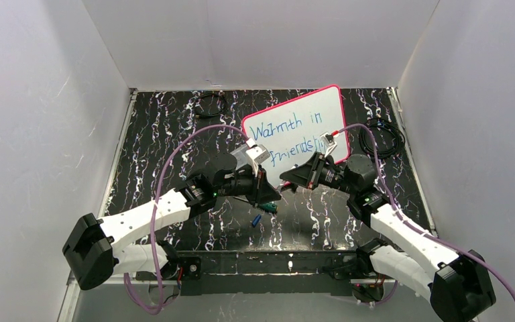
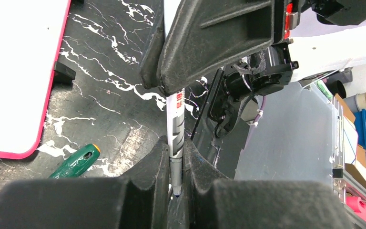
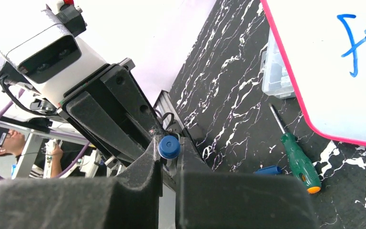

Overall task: Write a sentence on the whiteboard
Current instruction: Close the whiteboard marker at the center of the board.

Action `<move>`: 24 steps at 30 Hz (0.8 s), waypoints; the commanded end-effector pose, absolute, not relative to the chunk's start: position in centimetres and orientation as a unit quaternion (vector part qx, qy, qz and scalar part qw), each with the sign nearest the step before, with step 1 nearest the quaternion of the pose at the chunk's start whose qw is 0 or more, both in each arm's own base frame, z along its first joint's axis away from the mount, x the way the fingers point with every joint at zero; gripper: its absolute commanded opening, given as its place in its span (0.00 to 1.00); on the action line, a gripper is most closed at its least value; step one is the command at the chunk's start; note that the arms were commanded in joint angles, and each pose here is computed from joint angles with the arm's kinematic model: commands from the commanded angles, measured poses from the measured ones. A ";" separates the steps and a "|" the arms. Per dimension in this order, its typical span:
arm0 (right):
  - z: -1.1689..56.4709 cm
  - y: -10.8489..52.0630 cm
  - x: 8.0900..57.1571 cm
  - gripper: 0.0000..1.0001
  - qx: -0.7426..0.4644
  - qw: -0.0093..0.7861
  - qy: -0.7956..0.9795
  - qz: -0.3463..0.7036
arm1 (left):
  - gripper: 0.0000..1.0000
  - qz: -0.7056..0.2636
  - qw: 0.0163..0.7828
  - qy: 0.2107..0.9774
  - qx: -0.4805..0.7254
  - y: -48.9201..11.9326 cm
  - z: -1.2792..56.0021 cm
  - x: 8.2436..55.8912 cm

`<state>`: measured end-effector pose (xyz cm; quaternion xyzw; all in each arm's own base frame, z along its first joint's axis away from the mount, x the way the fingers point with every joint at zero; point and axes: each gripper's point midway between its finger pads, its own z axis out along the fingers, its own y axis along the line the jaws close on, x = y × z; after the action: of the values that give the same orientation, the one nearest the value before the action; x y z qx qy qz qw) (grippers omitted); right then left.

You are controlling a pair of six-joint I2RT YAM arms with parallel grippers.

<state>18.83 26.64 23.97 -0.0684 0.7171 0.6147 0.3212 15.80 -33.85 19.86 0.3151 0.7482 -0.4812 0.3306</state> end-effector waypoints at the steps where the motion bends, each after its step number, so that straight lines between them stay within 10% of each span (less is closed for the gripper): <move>1: 26.4 26.4 19.6 0.01 -0.057 0.362 0.687 0.627 | 0.00 -0.488 0.332 0.746 0.309 -33.7 20.0 15.5; 4: 25.7 25.3 20.8 0.01 -0.051 0.400 0.713 0.573 | 0.46 -0.465 0.329 0.781 0.257 -32.5 18.5 16.1; 8: 24.4 22.6 22.7 0.01 -0.041 0.460 0.755 0.466 | 0.67 -0.396 0.315 0.837 0.210 -29.4 15.0 16.2; 24: 19.2 17.3 23.4 0.01 0.040 0.484 0.807 0.338 | 0.52 -0.157 0.264 0.919 0.248 -25.1 5.2 15.1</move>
<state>22.70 18.85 19.29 0.0123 0.8047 0.3713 0.4630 13.87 -25.47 5.22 0.2431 0.9159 -0.2115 0.2394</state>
